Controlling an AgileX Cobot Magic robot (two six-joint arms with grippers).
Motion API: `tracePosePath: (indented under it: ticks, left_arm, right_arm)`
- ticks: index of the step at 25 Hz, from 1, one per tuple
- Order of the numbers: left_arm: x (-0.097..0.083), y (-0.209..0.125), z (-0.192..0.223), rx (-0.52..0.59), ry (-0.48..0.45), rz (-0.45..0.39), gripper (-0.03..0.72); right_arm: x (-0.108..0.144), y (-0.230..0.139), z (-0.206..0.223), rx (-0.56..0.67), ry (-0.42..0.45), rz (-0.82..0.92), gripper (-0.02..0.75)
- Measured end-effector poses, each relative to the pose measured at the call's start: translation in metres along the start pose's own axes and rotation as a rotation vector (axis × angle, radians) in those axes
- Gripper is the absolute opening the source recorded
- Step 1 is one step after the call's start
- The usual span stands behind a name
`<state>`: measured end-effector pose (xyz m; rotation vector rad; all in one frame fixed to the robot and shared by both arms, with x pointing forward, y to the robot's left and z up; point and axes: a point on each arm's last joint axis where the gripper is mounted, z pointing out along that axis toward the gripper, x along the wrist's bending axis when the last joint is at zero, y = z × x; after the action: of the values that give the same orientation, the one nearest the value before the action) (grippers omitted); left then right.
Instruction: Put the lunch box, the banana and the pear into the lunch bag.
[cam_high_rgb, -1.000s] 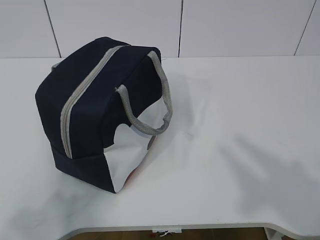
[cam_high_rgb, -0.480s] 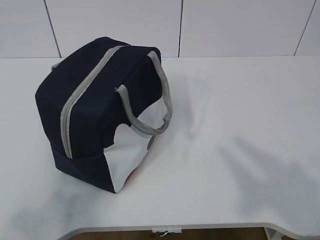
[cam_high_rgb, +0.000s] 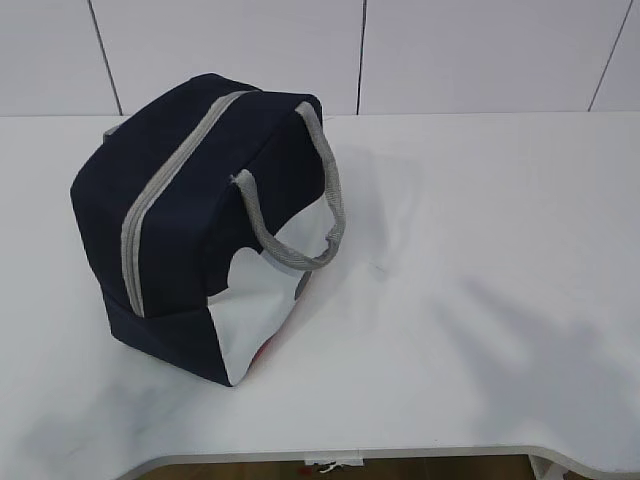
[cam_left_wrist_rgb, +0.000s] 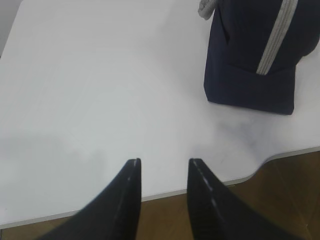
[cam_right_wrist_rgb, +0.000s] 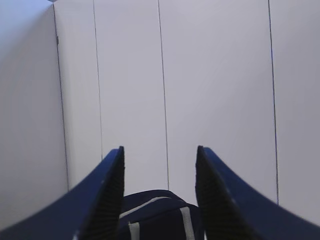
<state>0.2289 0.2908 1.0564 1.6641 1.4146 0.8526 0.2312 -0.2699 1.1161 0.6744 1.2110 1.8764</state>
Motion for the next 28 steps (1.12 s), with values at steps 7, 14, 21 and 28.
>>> tracePosePath:
  ticks: [7,14,21,28]
  left_arm:
    - [0.000,0.000,0.000,0.000,0.000,0.000,0.236]
    - [0.000,0.000,0.000,0.000,0.000,0.000,0.237]
    - [0.000,0.000,0.000,0.000,0.000,0.000,0.236]
    - [0.000,0.000,0.000,0.000,0.000,0.000,0.237]
  right_arm:
    - [0.002,0.003,0.001,-0.034,0.021,-0.145,0.382]
    - [-0.002,0.007,0.009,-0.076,0.005,-0.230,0.382]
    - [-0.009,0.011,0.009,-0.113,-0.083,-0.300,0.382]
    - [-0.014,0.012,0.009,-0.113,-0.142,-0.324,0.382]
